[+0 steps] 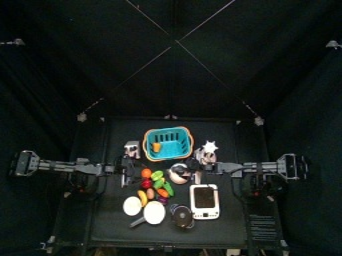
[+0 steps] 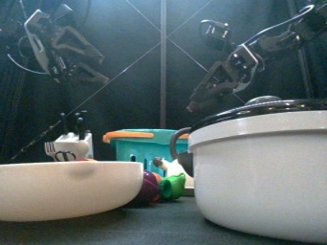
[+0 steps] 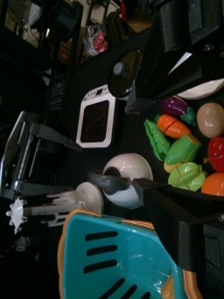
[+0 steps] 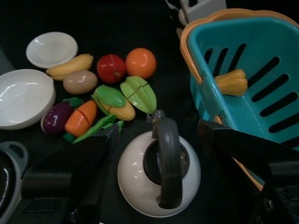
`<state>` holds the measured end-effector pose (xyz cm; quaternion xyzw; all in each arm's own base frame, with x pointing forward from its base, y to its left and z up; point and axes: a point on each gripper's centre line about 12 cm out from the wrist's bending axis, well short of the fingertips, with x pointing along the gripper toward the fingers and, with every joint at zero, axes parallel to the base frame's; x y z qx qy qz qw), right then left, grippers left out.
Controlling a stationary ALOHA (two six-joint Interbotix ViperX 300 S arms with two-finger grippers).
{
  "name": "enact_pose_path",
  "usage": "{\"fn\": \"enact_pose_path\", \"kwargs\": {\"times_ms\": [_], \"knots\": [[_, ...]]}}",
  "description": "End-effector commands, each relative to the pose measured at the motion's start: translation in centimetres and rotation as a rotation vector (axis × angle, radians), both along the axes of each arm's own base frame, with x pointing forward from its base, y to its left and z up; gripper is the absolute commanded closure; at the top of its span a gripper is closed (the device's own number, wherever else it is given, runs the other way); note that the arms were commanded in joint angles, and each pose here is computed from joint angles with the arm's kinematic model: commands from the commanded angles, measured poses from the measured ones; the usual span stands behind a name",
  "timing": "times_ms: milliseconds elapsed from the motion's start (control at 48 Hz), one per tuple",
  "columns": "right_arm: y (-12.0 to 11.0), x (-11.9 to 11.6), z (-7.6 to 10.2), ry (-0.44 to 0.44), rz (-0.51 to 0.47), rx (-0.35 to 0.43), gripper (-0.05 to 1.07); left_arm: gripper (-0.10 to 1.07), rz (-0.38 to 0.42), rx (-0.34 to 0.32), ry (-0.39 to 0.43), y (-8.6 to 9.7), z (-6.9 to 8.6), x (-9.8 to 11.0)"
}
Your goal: Grab pan handle
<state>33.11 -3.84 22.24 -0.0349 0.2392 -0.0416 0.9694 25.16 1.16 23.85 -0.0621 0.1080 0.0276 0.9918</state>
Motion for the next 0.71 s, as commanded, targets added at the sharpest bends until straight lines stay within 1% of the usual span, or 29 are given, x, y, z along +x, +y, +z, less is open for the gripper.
{"fn": "enact_pose_path", "kwargs": {"times_ms": [0, 83, 188, 208, 292, 354, 375, 438, 521, 604, 688], "knots": [[0.6, -0.2, 1.9, -0.061, 0.017, -0.002, 0.01, 0.02, 0.001, -0.005, -0.013, 0.0, 0.4, 0.2], [1.0, -0.5, 2.2, -0.074, 0.025, 0.000, 0.01, 0.02, 0.001, -0.025, 0.023, -0.2, -0.1, 0.0], [1.0, -1.2, 2.3, -0.082, 0.024, -0.001, 0.01, 0.02, -0.037, -0.071, 0.086, -1.6, -0.2, -0.3], [1.0, -1.3, 2.3, -0.080, 0.021, 0.000, 0.01, 0.02, -0.051, -0.092, 0.109, -2.1, -0.1, -0.4], [0.9, -1.6, 2.4, -0.086, 0.015, 0.008, 0.01, 0.02, -0.073, -0.160, 0.190, -3.2, 0.0, -0.6], [1.0, -2.0, 2.4, -0.089, 0.011, 0.014, 0.01, 0.02, -0.080, -0.221, 0.269, -3.8, -0.1, -0.9], [1.0, -2.0, 2.5, -0.091, 0.010, 0.016, 0.01, 0.02, -0.082, -0.249, 0.311, -4.0, -0.2, -1.0], [1.0, -2.3, 2.4, -0.092, 0.004, 0.027, 0.01, 0.02, -0.084, -0.286, 0.380, -4.3, -0.4, -1.2], [1.1, -2.6, 2.4, -0.096, -0.003, 0.049, 0.01, 0.02, -0.096, -0.299, 0.441, -4.7, -0.4, -1.2], [1.2, -3.0, 2.2, -0.094, -0.015, 0.073, 0.01, 0.02, -0.111, -0.298, 0.460, -5.0, -0.1, -0.9], [1.4, -3.6, 2.0, -0.095, -0.025, 0.102, 0.01, 0.03, -0.134, -0.296, 0.499, -5.7, -0.1, -0.6]]}}
